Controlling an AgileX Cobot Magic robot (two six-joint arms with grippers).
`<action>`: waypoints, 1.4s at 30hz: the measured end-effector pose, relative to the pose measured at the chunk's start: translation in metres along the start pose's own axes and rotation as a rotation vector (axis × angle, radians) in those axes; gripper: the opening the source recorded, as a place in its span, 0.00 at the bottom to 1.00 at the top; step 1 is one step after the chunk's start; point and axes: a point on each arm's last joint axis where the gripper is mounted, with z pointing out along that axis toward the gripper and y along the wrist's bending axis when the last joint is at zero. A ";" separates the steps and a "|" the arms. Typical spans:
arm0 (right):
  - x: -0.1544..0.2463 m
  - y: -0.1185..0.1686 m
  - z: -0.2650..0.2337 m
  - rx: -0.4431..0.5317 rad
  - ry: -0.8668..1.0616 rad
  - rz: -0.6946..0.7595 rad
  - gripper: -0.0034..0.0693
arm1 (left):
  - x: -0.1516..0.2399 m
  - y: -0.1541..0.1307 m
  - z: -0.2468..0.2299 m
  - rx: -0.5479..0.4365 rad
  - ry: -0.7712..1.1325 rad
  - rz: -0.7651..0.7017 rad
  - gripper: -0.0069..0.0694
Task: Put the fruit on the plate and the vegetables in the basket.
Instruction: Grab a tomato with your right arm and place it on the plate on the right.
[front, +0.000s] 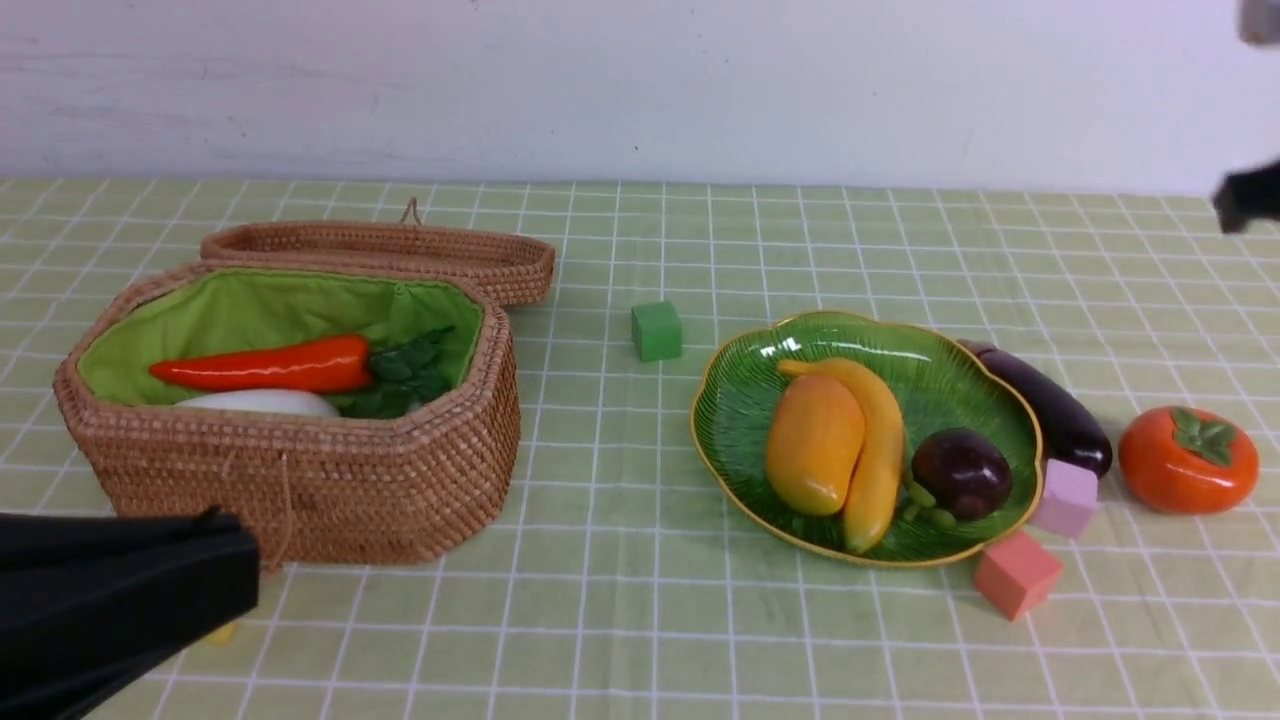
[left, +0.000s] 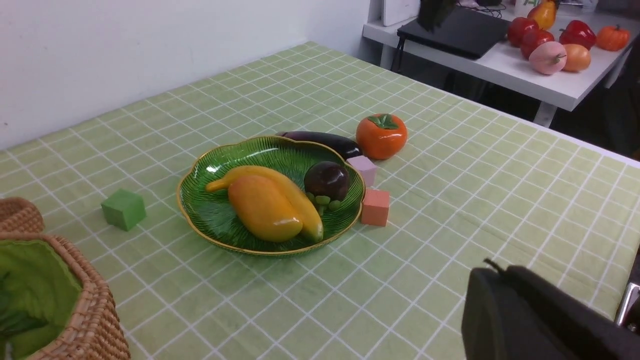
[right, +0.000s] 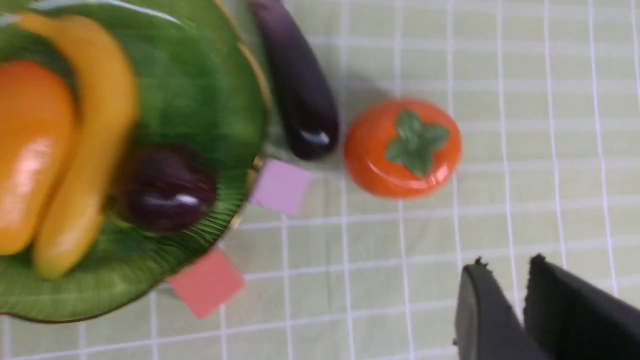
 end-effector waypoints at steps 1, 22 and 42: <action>0.000 -0.013 0.013 0.001 0.036 0.059 0.39 | 0.000 0.000 0.000 0.000 0.000 0.000 0.07; -0.021 -0.068 0.193 -0.148 0.135 0.361 0.87 | 0.000 0.000 0.000 0.000 0.001 0.001 0.07; -0.030 -0.050 0.216 -0.356 0.103 0.398 0.80 | -0.001 0.000 0.000 0.001 -0.012 -0.001 0.07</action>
